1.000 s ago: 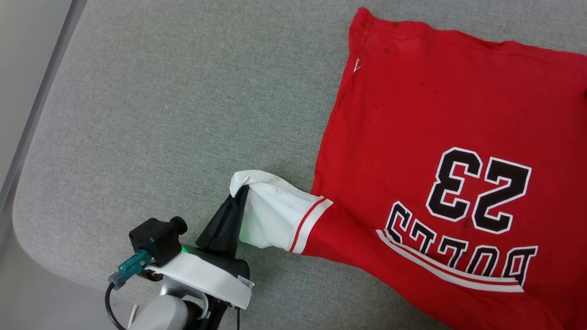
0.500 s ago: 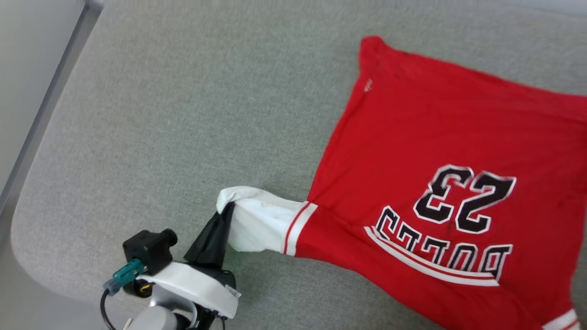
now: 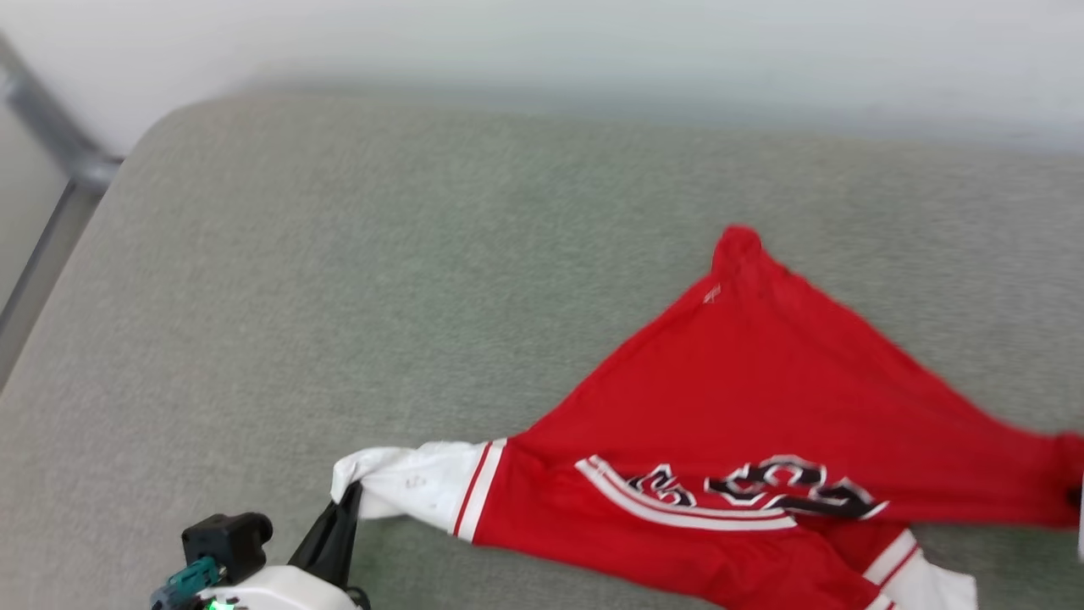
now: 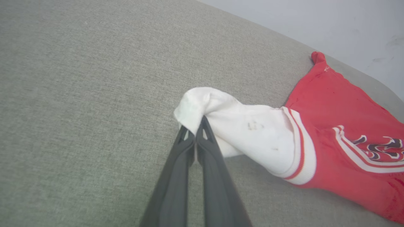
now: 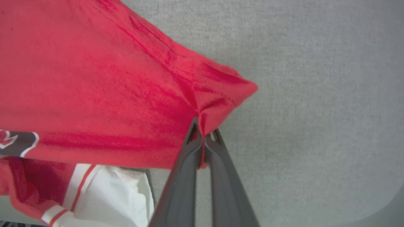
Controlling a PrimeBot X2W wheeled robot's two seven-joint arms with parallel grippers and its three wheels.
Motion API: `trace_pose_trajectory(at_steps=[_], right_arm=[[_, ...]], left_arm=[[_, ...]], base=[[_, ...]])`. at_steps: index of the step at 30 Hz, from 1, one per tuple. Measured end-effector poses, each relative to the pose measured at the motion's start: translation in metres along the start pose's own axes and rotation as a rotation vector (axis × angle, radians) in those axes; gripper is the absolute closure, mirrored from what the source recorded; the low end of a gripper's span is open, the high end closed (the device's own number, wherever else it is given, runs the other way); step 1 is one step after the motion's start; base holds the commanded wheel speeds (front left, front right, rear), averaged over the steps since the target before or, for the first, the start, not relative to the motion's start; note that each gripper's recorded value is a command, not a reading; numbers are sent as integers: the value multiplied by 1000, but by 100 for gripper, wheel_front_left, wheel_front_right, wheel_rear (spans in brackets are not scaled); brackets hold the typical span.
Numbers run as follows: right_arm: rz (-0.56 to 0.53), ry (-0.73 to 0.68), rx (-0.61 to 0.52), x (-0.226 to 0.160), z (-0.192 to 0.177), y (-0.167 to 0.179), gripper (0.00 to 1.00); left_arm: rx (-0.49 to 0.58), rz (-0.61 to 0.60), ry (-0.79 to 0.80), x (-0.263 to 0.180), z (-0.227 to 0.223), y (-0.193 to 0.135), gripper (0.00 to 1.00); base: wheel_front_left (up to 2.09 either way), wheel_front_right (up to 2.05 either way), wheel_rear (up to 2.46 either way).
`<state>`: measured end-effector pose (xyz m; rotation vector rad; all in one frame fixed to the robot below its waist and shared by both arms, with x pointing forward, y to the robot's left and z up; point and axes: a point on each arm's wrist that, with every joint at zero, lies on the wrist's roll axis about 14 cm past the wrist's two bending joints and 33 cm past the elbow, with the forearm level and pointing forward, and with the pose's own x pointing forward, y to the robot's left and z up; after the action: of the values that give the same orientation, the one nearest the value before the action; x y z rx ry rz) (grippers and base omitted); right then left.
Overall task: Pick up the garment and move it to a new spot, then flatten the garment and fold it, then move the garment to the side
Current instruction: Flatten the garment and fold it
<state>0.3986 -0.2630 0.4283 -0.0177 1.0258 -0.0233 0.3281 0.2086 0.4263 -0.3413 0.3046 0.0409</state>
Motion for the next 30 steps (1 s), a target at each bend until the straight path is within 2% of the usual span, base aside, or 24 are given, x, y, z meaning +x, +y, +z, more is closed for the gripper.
trace_pose_trajectory(at_steps=[6,11,12,13,14,16,19,25,30], right_arm=[[-2,65,124,-32,-88,-11,100],[13,133,266,-47,-161,-2,100],[22,138,291,-48,-170,1,94],[28,145,308,-49,-179,3,80],[31,132,329,-49,-183,5,0],[29,91,362,-48,-185,3,0],[11,-59,394,-46,-166,-5,0],[-58,-503,429,-51,-89,-29,0],[-25,-671,374,-40,-37,-10,0]], left_arm=[[18,-26,31,-3,-3,-5,100],[26,-53,52,-6,-8,-13,100],[28,-59,52,-5,-8,-15,100],[31,-67,54,-5,-8,-18,100],[33,-74,55,-5,-8,-20,100],[37,-83,60,-4,-9,-23,100],[44,-95,64,-3,-8,-27,100],[57,-113,46,2,0,-32,100],[66,-125,28,11,8,-36,100]], base=[[0,0,0],[0,0,0],[0,0,0],[0,0,0],[0,0,0],[0,0,0],[0,0,0],[0,0,0],[0,0,0]])
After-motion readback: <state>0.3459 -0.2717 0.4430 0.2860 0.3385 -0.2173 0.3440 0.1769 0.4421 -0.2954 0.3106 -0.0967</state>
